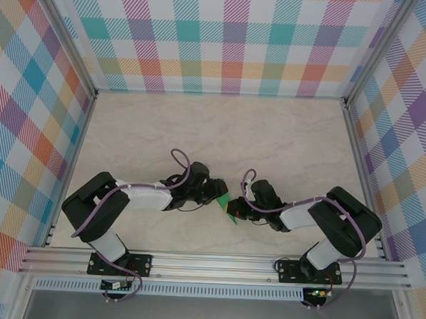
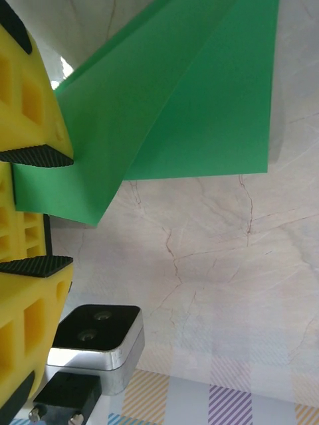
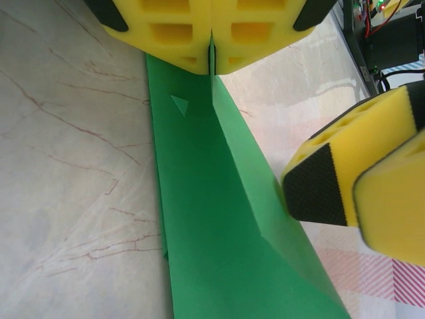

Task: Fold a paper plane with a square sheet of paper (pick it up from the middle)
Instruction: Fold the wing for the fifth time at the center of the table.

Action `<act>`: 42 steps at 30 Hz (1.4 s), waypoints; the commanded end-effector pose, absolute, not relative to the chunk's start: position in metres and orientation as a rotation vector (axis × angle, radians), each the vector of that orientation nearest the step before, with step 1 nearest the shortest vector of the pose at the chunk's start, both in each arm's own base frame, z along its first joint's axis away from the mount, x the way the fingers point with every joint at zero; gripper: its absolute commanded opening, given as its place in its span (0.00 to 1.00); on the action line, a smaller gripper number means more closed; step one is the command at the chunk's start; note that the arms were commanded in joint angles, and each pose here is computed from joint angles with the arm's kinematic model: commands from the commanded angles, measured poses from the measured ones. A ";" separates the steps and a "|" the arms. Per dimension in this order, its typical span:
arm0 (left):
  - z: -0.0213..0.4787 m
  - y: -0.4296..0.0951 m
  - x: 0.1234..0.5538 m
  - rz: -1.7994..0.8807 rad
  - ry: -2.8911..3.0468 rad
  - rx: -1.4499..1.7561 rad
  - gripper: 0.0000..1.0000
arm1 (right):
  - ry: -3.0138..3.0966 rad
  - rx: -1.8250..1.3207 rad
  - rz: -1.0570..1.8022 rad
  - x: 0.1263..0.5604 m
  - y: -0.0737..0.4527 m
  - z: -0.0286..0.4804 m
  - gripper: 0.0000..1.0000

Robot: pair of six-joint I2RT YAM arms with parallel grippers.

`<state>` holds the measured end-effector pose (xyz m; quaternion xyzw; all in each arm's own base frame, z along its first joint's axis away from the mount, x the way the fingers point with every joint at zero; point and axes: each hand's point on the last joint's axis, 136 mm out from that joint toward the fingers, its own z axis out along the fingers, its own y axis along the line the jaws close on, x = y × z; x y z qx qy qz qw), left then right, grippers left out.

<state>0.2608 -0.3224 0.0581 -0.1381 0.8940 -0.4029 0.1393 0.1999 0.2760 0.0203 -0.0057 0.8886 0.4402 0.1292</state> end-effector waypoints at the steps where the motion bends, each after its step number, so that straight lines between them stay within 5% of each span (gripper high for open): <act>1: 0.060 -0.332 0.264 -1.206 2.550 -0.358 0.42 | 2.598 0.000 1.304 0.197 0.275 0.018 0.00; 18: 0.038 -0.332 0.270 -1.120 2.580 -0.341 0.43 | 2.661 0.104 1.198 0.194 0.259 0.005 0.12; 26: 0.053 -0.337 0.271 -1.173 2.546 -0.303 0.47 | 2.705 0.216 1.211 0.191 0.253 -0.005 0.00; 42: 0.080 -0.328 0.253 -1.222 2.464 -0.243 0.55 | 2.676 0.365 1.265 0.197 0.251 0.003 0.01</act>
